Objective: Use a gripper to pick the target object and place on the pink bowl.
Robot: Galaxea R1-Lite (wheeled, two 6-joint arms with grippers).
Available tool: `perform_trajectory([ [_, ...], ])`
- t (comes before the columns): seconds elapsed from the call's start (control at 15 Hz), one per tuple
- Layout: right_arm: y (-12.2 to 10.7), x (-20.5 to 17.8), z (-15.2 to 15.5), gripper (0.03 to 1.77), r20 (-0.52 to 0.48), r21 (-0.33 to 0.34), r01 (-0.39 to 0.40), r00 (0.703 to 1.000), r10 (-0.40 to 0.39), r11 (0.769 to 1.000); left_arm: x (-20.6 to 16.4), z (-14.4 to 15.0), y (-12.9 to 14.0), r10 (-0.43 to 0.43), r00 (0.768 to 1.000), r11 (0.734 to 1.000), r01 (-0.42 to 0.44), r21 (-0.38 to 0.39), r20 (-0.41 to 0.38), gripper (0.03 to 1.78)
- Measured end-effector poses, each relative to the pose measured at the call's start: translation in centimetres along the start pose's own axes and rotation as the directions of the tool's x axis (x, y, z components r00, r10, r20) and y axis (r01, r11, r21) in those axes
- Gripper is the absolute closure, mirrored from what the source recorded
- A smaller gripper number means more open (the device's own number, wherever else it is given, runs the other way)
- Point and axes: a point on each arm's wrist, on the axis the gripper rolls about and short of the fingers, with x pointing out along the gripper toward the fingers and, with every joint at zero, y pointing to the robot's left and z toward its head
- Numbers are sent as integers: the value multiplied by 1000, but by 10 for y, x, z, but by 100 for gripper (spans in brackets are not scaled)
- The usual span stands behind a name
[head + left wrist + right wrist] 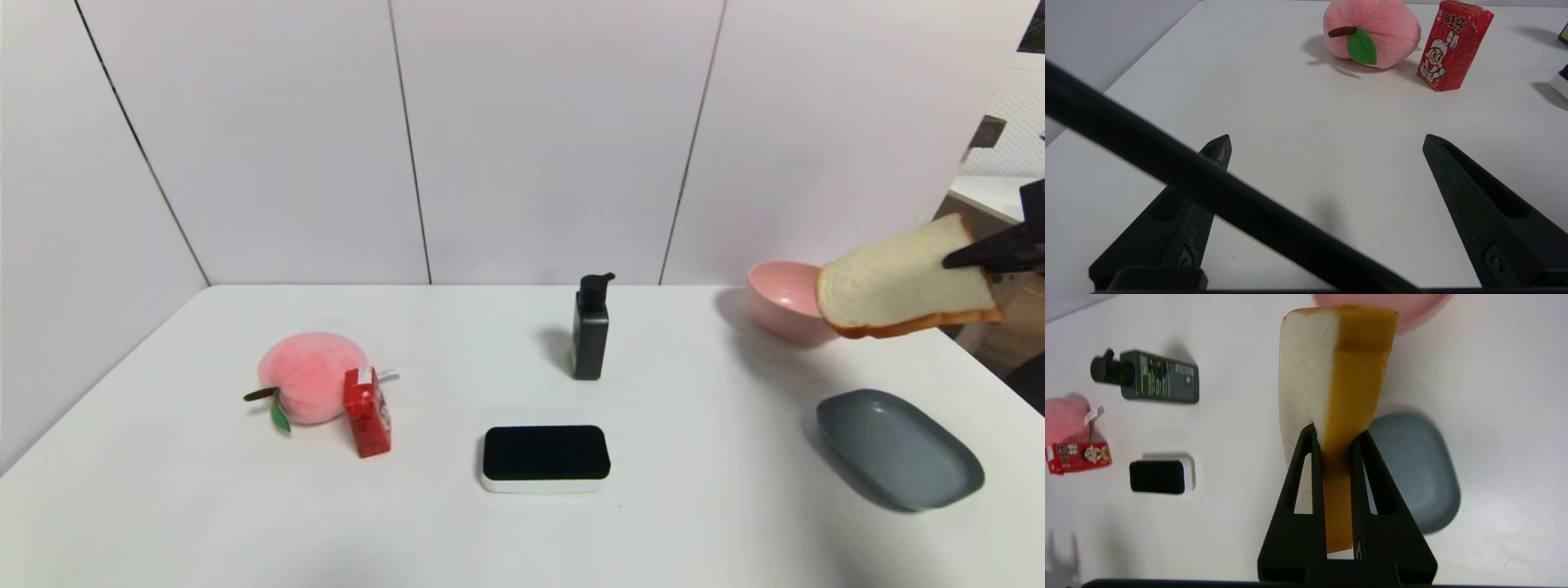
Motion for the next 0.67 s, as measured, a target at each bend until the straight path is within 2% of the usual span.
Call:
perform_trajectory([
  [0.4,-19,31,43,157,129,-70,10,992,-1,997,0,0,0,0,1000,1000,0,0,0,12],
  [0.67,-36,59,55,158,151,-82,14,989,-1,996,0,0,0,0,1000,1000,0,0,0,12],
])
